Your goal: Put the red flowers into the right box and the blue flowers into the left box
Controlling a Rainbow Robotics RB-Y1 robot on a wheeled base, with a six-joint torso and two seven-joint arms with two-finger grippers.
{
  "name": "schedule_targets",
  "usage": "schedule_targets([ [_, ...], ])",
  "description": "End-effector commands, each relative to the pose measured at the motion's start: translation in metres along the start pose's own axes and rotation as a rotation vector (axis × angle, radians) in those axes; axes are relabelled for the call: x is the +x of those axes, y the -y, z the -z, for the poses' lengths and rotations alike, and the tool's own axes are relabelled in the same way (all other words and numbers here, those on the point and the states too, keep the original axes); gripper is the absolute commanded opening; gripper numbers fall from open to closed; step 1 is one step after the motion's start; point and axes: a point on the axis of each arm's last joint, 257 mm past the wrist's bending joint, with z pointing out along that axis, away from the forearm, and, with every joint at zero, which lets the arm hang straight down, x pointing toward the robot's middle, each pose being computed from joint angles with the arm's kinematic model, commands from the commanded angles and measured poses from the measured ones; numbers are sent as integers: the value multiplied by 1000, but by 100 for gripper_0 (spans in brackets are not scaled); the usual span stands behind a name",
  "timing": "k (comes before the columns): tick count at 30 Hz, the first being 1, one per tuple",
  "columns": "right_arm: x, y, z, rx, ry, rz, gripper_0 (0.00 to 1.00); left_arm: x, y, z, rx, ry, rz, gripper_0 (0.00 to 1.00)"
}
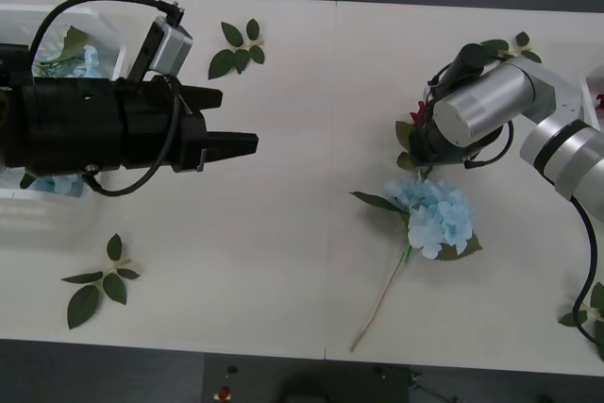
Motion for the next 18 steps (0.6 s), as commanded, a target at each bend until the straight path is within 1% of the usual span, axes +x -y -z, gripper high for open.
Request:
schedule_targets([
  [1, -14, -1, 4, -1, 24, -10, 5, -12, 14, 11, 21, -12, -36, 100],
  [2, -13, 0, 4, -2, 23, -15, 0, -13, 14, 11, 21, -11, -40, 100],
  [8, -20, -3, 3, -18, 48, -29, 0, -13, 25, 0, 50, 3, -58, 100],
  [11, -30, -3, 6, -30, 78, -36, 0, -17, 27, -11, 42, 35, -88, 100],
  [16, -73, 0, 30, -65, 166, -73, 0, -19, 21, -17, 20, 48, -107, 100],
  [18, -102, 6, 50, -78, 226, -68, 0, -15, 18, -11, 20, 31, -95, 100],
])
